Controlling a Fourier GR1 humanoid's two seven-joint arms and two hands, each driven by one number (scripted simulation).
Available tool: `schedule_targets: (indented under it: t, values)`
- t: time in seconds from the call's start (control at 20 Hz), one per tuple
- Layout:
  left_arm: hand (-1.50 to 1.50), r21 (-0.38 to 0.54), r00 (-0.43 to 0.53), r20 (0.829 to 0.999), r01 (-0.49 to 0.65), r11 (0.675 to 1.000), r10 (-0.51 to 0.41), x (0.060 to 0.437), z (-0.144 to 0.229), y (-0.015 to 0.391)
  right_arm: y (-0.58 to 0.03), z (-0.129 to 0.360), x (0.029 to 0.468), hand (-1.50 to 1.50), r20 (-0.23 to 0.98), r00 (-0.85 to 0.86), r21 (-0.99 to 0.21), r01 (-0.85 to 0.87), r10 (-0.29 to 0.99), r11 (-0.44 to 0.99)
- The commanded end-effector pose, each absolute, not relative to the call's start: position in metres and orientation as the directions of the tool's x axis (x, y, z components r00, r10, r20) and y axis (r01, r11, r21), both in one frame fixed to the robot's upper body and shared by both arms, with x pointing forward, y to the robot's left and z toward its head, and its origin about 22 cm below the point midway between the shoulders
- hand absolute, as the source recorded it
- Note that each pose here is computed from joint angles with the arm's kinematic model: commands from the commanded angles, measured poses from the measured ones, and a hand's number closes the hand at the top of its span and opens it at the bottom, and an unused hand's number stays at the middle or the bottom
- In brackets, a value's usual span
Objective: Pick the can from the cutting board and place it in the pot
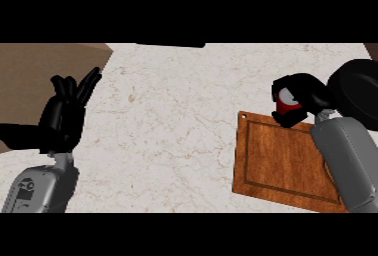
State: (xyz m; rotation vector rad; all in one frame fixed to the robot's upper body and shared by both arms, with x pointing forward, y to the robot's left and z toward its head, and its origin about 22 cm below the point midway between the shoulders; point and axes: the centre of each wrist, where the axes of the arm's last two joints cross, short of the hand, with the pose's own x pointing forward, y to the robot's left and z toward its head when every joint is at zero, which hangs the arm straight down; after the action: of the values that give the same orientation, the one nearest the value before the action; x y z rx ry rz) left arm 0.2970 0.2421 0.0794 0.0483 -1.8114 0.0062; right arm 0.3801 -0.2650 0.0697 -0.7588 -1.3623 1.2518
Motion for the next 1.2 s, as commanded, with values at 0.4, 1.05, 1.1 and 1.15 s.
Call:
schedule_targets:
  t: [0.4, 1.05, 1.1, 1.15]
  values:
    - [0.0, 0.036, -0.241, 0.97, 0.039, 0.999, -0.026, 0.303, 0.087, 0.227, -0.249, 0.182, 0.437, 1.5, 0.322, 0.565, -0.917, 0.386, 0.76, 0.102]
    - [0.0, 0.023, -0.216, 0.976, -0.035, 0.999, -0.03, 0.314, 0.09, 0.235, -0.216, 0.232, 0.466, 1.5, 0.374, 0.804, -0.794, 0.535, 0.463, -0.288]
    - [0.0, 0.021, -0.214, 0.976, -0.047, 0.999, -0.03, 0.316, 0.088, 0.259, -0.216, 0.228, 0.467, 1.5, 0.372, 0.809, -0.8, 0.528, 0.456, -0.284]
    - [0.0, 0.025, -0.195, 0.98, -0.037, 0.999, -0.032, 0.31, 0.084, 0.252, -0.223, 0.228, 0.469, 1.5, 0.362, 0.82, -0.808, 0.513, 0.442, -0.29]
